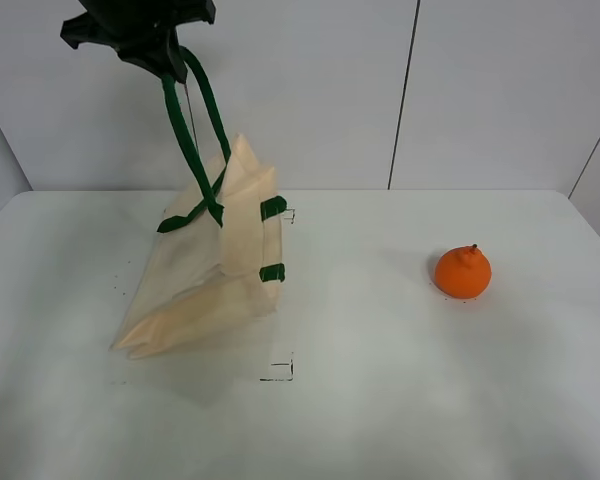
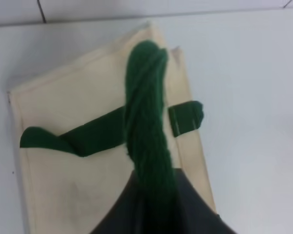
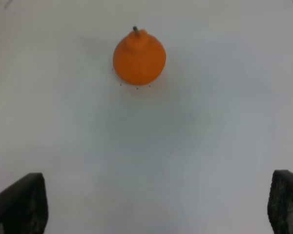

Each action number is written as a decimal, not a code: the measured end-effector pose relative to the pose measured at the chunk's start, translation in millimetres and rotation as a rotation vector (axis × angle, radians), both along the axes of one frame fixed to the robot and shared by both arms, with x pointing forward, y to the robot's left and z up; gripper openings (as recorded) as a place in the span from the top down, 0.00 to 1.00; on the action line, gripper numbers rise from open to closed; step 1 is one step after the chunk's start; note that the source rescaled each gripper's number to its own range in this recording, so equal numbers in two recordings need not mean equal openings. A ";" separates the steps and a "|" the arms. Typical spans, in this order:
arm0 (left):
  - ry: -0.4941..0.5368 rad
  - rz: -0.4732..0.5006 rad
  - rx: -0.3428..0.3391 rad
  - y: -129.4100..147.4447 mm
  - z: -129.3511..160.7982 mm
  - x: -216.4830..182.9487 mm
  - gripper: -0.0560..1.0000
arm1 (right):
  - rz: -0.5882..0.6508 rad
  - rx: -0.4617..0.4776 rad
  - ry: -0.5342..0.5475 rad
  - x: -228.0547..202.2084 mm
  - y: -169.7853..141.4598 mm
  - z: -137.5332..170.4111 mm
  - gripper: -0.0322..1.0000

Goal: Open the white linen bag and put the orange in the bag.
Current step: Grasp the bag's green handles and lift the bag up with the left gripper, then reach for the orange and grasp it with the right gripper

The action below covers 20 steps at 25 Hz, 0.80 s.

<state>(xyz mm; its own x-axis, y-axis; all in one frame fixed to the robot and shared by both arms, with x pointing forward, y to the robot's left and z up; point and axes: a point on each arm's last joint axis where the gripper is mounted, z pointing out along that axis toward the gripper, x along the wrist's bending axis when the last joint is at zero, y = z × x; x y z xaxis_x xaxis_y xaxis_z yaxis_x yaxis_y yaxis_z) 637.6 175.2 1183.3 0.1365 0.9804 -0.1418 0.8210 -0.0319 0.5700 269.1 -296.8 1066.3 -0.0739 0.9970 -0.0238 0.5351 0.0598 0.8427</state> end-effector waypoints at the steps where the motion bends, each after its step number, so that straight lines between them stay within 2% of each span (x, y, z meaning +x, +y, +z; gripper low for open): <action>1: -0.011 0.000 -0.002 1.1 4.9 -3.2 0.95 | 0.000 -0.002 0.030 11.2 0.7 3.9 0.00; 6: -0.036 0.000 -0.009 3.4 15.3 -10.3 0.95 | 0.001 -0.007 0.227 93.3 5.9 20.4 0.00; 9: -0.036 0.000 -0.009 3.4 15.3 -10.3 0.95 | 0.002 -0.004 0.373 159.7 10.7 19.4 0.00; 10: -0.036 0.000 -0.009 3.4 15.3 -10.3 0.95 | 0.002 -0.004 0.393 180.8 12.0 20.6 0.00; 12: -0.036 0.000 -0.009 3.4 15.3 -10.3 0.95 | 0.002 -0.008 0.467 225.7 14.7 10.3 0.00; 15: -0.036 0.000 -0.009 3.4 15.3 -10.3 0.95 | 0.018 -0.024 0.521 284.0 18.2 2.0 0.00; 20: -0.038 0.000 -0.009 3.6 16.1 -10.8 0.95 | 0.046 -0.051 0.688 353.9 29.2 -30.0 0.00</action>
<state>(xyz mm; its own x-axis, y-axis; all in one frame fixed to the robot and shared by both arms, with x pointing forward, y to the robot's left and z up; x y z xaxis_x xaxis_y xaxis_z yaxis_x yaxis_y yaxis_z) 626.8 178.8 1199.4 0.1417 0.9791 -0.1455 0.7988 -0.0263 0.6010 623.0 -267.6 1036.2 -0.1314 0.9913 -0.0031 0.9431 0.1260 0.3078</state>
